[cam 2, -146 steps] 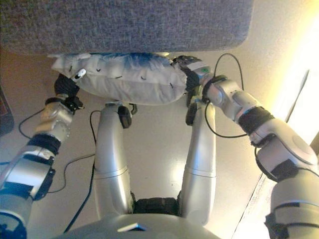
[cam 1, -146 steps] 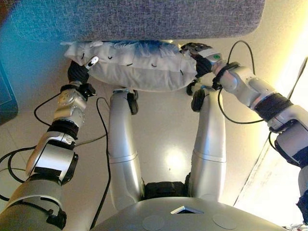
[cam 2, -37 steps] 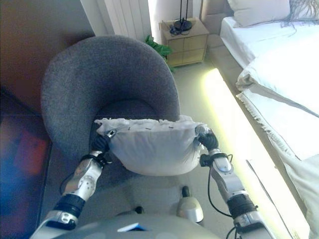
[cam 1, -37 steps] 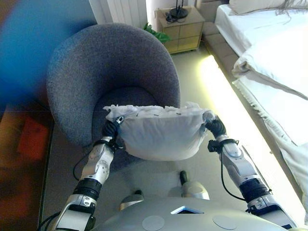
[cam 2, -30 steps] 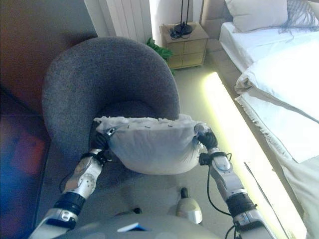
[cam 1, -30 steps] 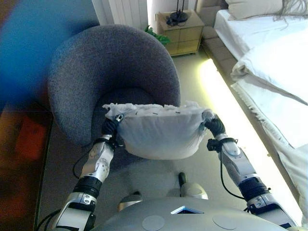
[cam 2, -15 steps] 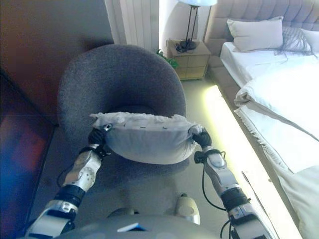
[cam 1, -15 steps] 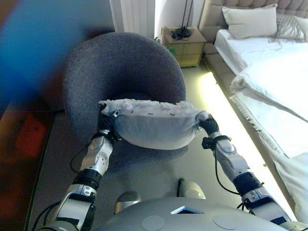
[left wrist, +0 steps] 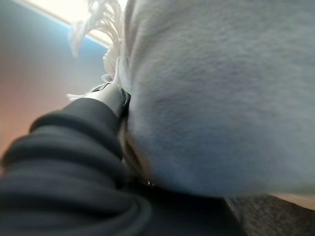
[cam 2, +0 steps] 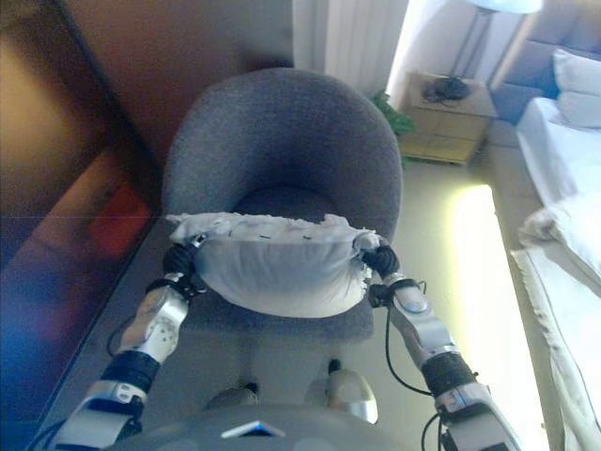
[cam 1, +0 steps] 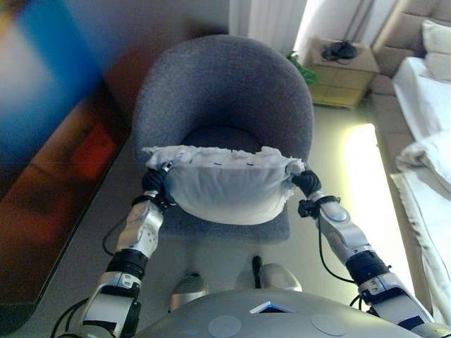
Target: Pick up the cushion and take it to the sofa
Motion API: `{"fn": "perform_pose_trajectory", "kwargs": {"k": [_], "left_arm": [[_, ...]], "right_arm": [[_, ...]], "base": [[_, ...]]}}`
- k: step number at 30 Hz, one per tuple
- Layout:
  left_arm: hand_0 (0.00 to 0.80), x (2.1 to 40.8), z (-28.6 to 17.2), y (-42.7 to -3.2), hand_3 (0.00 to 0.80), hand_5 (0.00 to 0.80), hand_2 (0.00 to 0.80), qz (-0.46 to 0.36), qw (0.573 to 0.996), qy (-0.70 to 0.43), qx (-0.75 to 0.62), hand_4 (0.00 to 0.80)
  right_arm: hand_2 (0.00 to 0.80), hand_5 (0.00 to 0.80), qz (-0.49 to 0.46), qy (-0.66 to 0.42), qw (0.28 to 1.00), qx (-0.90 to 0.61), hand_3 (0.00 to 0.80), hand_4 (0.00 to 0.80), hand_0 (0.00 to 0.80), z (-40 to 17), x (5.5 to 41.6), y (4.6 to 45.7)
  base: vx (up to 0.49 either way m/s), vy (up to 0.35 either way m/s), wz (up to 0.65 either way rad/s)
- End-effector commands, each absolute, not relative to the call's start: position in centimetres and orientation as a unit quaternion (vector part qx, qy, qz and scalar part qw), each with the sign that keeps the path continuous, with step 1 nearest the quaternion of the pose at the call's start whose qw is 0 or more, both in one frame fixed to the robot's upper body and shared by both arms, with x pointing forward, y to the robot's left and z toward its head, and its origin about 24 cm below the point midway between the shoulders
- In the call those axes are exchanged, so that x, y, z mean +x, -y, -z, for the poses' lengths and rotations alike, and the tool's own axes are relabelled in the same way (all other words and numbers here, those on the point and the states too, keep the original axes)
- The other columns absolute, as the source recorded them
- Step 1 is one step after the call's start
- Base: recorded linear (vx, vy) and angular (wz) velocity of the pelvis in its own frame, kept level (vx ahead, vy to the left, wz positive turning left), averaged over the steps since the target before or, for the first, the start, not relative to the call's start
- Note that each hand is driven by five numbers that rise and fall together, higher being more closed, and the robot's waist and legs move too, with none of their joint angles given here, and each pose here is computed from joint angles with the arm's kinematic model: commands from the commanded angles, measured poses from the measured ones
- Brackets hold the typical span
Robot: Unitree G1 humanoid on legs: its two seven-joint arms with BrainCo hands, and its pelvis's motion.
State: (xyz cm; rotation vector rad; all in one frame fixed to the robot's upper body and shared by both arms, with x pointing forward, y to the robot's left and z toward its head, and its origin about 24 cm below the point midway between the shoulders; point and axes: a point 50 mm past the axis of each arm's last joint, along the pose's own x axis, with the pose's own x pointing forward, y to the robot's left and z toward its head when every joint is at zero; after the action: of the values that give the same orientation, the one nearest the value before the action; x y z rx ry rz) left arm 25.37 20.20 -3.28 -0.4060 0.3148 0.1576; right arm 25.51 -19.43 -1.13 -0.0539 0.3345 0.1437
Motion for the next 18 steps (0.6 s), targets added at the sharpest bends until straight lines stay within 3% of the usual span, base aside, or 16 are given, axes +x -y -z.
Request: {"fn": "perform_pose_trajectory", "kwargs": {"k": [1, 8, 16, 18], "left_arm": [[0.800, 28.1, -1.8, -20.6, 0.800, 0.800, 0.800, -0.046, 0.975, -0.031, -0.215, 0.800], [0.800, 28.6, -1.5, -18.9, 0.800, 0.800, 0.800, -0.024, 0.976, -0.032, -0.215, 0.800], [0.800, 29.0, -1.4, -17.6, 0.800, 0.800, 0.800, 0.002, 0.980, -0.054, -0.190, 0.800], [0.800, 29.9, -2.0, -16.7, 0.800, 0.800, 0.800, 0.014, 0.982, -0.046, -0.182, 0.800]], "right_arm": [[0.800, 0.800, -0.134, -0.038, 0.990, -0.008, 0.800, 0.800, 0.800, -4.3, 28.7, 16.2], [0.800, 0.800, -0.118, -0.027, 0.992, -0.024, 0.800, 0.800, 0.800, -4.2, 27.9, 17.5], [0.800, 0.800, -0.096, -0.040, 0.995, 0.007, 0.800, 0.800, 0.800, -4.0, 27.9, 18.4], [0.800, 0.800, -0.085, -0.035, 0.996, 0.005, 0.800, 0.800, 0.800, -4.1, 28.6, 18.3]], "base": [[0.161, -0.171, 1.07], [0.126, -0.158, 0.99], [0.119, 0.137, 0.59], [0.034, 0.169, 0.06]]}}
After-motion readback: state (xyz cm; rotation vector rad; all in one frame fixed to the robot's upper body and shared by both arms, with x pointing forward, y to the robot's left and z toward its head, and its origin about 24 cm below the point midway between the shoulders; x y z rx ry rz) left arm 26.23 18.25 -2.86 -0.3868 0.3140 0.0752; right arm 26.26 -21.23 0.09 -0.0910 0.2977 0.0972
